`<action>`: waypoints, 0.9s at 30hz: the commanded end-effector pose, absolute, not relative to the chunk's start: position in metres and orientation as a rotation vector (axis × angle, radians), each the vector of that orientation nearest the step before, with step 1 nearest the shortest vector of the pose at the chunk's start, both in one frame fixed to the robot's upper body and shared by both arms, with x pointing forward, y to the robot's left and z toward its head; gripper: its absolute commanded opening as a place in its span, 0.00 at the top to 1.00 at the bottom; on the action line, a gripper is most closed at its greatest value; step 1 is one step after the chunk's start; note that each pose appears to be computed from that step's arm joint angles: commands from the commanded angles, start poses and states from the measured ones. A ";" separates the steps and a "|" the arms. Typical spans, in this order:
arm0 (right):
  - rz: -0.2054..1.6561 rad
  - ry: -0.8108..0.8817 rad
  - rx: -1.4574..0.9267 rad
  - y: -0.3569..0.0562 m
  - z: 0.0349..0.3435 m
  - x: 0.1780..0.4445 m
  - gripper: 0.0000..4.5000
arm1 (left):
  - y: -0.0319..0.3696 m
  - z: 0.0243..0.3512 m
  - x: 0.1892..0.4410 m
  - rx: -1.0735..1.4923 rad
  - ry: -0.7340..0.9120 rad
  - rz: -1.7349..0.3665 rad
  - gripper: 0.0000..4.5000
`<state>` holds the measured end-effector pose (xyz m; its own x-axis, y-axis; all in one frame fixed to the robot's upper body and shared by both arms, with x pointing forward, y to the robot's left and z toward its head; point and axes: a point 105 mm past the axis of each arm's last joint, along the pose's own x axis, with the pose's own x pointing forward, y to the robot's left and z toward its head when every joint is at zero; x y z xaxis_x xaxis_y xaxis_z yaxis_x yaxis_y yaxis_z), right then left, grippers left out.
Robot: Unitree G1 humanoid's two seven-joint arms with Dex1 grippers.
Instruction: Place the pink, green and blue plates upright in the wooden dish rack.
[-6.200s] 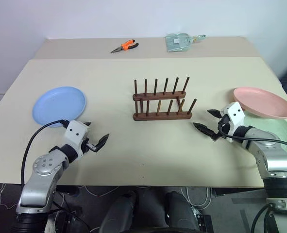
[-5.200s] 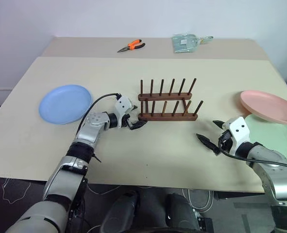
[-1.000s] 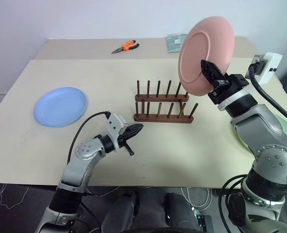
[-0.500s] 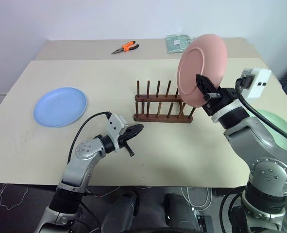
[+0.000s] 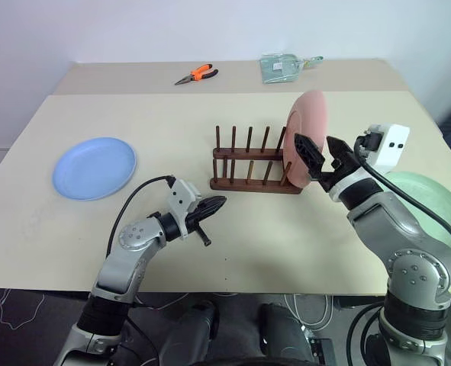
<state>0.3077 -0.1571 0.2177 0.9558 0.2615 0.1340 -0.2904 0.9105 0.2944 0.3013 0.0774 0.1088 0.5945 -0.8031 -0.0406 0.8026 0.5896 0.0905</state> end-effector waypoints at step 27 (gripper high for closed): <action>0.008 0.423 -0.533 -0.310 0.105 0.275 0.41 | 0.071 0.116 0.300 0.113 -0.035 -0.985 1.00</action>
<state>0.2727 -0.3038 0.1009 0.9070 -0.0650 -0.4160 -0.1498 0.8735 -0.4631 0.2993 0.0706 0.1062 0.5553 -0.8300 -0.0525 0.8307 0.5505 0.0827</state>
